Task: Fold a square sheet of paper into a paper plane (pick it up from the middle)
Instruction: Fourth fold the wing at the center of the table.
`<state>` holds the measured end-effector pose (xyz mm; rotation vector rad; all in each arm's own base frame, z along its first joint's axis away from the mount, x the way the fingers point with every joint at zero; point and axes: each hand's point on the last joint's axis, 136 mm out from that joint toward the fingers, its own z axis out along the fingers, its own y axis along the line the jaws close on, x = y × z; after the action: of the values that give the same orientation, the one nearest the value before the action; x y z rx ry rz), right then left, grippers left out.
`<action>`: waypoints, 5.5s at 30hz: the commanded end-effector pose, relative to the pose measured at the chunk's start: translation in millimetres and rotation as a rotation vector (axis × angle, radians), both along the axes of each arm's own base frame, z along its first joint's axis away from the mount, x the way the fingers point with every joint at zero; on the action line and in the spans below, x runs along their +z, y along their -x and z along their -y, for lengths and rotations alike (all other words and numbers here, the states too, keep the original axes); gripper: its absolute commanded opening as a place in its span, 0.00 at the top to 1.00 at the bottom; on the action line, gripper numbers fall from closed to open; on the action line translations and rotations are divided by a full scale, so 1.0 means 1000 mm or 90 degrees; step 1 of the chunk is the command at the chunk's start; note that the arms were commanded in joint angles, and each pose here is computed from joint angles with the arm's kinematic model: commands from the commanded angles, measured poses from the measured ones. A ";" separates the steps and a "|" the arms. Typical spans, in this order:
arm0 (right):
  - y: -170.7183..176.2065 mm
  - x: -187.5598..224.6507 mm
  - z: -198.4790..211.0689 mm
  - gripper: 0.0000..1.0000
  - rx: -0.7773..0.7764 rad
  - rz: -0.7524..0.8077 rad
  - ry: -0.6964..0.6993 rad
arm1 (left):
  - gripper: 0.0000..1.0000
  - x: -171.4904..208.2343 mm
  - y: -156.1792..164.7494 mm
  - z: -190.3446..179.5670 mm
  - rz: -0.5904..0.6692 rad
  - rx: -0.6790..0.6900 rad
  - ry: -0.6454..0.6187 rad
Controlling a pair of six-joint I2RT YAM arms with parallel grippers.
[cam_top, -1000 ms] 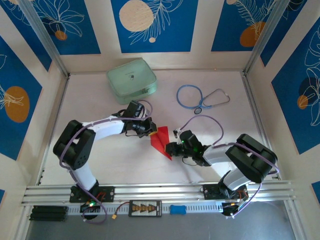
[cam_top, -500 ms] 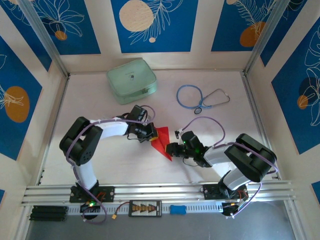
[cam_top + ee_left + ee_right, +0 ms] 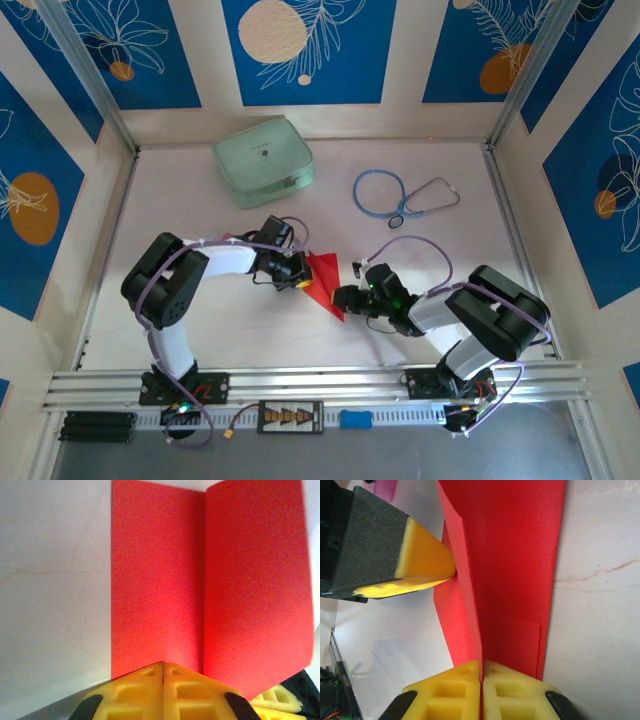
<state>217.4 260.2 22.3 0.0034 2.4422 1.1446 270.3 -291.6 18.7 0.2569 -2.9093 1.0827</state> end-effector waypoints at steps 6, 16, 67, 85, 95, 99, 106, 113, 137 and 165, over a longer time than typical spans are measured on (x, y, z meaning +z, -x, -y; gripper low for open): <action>0.006 -0.003 0.003 0.89 0.011 -0.026 -0.022 | 1.00 -0.020 0.011 -0.015 -0.027 -0.003 -0.066; 0.006 -0.004 0.001 0.89 0.021 -0.056 -0.044 | 1.00 -0.018 0.009 -0.013 -0.024 -0.007 -0.060; 0.000 -0.007 0.004 0.88 0.058 -0.178 -0.078 | 0.99 -0.010 0.002 -0.007 -0.001 -0.030 -0.052; 0.001 -0.013 0.003 0.89 0.065 -0.204 -0.091 | 0.90 0.052 -0.016 0.039 0.114 -0.081 0.101; 0.000 0.001 0.002 0.89 0.080 -0.179 -0.093 | 0.81 0.055 -0.018 0.044 0.124 -0.062 0.098; -0.001 0.003 0.003 0.89 0.082 -0.172 -0.078 | 0.73 0.056 -0.020 0.039 0.125 -0.052 0.085; 0.000 0.000 0.001 0.89 0.088 -0.179 -0.084 | 0.83 0.052 -0.019 0.048 0.106 -0.056 0.112; -0.001 -0.003 0.001 0.89 0.088 -0.187 -0.087 | 0.87 0.048 -0.020 0.054 0.101 -0.058 0.117; 0.000 0.001 0.005 0.80 0.091 -0.189 -0.078 | 0.88 0.023 -0.025 0.055 0.079 -0.035 0.077; -0.001 0.003 0.002 0.91 0.091 -0.197 -0.103 | 0.85 0.036 -0.024 0.053 0.102 -0.035 0.089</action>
<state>220.9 255.5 24.7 0.0573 2.6446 1.4374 293.4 -339.9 40.7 0.1160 -2.9273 1.3002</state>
